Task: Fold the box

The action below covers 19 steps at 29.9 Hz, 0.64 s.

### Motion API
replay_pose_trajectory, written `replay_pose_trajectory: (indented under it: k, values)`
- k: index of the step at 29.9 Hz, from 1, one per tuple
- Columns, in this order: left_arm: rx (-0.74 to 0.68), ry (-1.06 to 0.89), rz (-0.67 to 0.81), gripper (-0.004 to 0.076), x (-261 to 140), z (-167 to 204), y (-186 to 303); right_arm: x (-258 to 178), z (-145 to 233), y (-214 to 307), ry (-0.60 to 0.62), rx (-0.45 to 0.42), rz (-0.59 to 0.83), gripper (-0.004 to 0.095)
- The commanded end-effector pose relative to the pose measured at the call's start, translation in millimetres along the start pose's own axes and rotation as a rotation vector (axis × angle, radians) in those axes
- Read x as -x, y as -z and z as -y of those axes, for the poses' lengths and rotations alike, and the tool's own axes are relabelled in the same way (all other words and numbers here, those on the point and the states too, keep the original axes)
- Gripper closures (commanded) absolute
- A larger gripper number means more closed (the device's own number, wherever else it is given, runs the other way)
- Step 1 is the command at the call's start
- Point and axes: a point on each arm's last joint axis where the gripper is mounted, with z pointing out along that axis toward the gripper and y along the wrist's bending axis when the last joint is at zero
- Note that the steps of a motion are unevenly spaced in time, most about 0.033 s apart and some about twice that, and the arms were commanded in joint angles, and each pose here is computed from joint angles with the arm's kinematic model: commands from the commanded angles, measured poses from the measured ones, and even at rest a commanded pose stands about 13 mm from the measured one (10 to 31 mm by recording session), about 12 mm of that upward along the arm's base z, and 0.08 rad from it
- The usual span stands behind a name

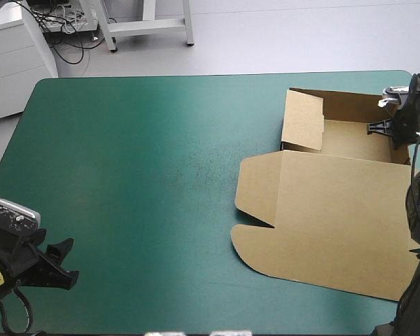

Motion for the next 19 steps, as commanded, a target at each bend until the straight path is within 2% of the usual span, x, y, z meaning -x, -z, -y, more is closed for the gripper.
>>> replay_pose_trajectory:
  k: [1,4,8,15,17,19]
  values:
    - [0.008,-0.002,0.029,0.0358,5.0,-1.3,4.8,3.1,15.6,35.6,0.008,-0.085,0.116,0.092]
    - [0.008,-0.002,0.023,0.0358,4.5,-1.3,4.8,3.3,14.2,35.5,0.002,-0.069,0.118,0.0877]
    - [0.008,-0.002,0.016,0.0358,3.8,-1.4,4.8,3.4,13.5,35.4,0.0,-0.061,0.119,0.0717]
    - [0.009,-0.002,-0.001,0.0358,2.3,-1.4,4.8,2.2,13.6,40.6,-0.003,-0.058,0.124,0.0285]
    - [0.009,-0.002,-0.002,0.0358,2.2,-1.5,4.8,2.4,14.3,51.3,-0.009,-0.057,0.157,0.0224]
    - [0.009,-0.002,-0.002,0.0358,2.2,-1.5,4.8,2.4,15.2,64.2,-0.015,-0.057,0.192,0.022]
